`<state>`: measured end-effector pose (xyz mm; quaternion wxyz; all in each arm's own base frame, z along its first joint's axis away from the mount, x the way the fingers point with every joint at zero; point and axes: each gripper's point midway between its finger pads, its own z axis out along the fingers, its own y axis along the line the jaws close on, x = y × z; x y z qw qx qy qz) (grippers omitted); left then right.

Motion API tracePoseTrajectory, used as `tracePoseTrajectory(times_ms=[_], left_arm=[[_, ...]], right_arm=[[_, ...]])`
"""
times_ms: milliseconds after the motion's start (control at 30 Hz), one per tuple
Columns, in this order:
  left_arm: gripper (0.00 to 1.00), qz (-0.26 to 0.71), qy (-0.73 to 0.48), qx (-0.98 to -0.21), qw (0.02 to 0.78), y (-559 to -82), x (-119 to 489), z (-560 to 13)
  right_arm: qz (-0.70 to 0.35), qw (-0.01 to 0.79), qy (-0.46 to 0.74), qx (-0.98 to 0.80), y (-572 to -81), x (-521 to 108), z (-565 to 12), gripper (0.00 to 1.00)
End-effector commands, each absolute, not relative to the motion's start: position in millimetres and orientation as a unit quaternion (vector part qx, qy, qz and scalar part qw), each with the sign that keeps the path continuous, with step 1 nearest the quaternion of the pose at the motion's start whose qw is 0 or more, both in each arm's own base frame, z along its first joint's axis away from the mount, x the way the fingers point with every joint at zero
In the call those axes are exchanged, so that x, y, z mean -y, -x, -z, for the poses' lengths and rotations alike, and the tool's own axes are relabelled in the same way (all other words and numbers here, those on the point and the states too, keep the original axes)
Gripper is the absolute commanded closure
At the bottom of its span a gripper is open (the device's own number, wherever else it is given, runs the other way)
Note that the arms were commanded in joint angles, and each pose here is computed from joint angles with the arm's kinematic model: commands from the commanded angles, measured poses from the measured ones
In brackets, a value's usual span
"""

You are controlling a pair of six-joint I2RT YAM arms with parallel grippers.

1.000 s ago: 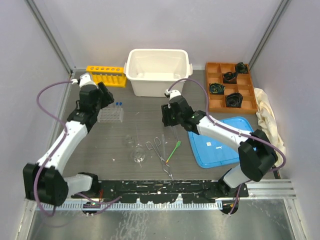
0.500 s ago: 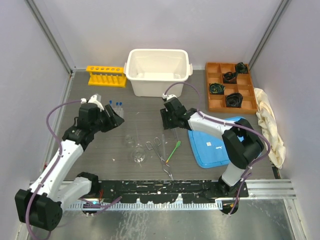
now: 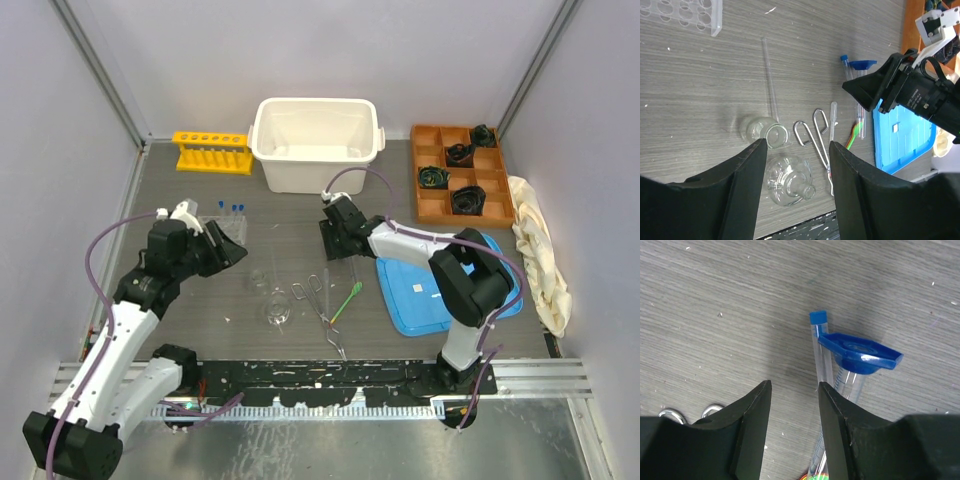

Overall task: Organize the chemistry lab equipment
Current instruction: Pick up the test tube at the center of the board.

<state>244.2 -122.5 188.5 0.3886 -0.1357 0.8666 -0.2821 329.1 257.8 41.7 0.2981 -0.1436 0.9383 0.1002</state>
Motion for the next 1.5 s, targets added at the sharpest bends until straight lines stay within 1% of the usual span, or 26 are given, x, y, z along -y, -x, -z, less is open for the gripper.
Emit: tracePoseTrajectory(times_ms=[0, 333, 700, 967, 1033, 1067, 1167, 1233, 1467], left_arm=[[0.46, 0.296, 0.131, -0.864, 0.385, -238, 126, -190], [0.46, 0.298, 0.134, -0.864, 0.383, -237, 126, -187], [0.46, 0.309, 0.139, -0.866, 0.369, -243, 133, -179], [0.46, 0.312, 0.137, -0.865, 0.368, -247, 135, -181], [0.46, 0.314, 0.135, -0.866, 0.364, -248, 137, -182], [0.46, 0.316, 0.134, -0.866, 0.363, -250, 139, -184], [0.46, 0.319, 0.13, -0.869, 0.356, -254, 142, -186], [0.46, 0.32, 0.126, -0.871, 0.35, -256, 145, -186], [0.46, 0.324, 0.118, -0.873, 0.344, -260, 154, -187]], right_arm=[[-0.099, 0.335, 0.134, -0.927, -354, -265, -60, 0.52], [-0.053, 0.342, 0.125, -0.93, -365, -251, -51, 0.52], [-0.036, 0.337, 0.125, -0.933, -369, -243, -43, 0.53], [-0.066, 0.314, 0.126, -0.939, -356, -248, -33, 0.6], [-0.075, 0.308, 0.126, -0.94, -351, -249, -31, 0.65], [-0.08, 0.306, 0.126, -0.94, -349, -250, -30, 0.69], [-0.091, 0.298, 0.125, -0.942, -342, -251, -29, 0.73], [-0.094, 0.298, 0.122, -0.942, -339, -249, -29, 0.72], [-0.094, 0.29, 0.121, -0.945, -328, -243, -27, 0.61]])
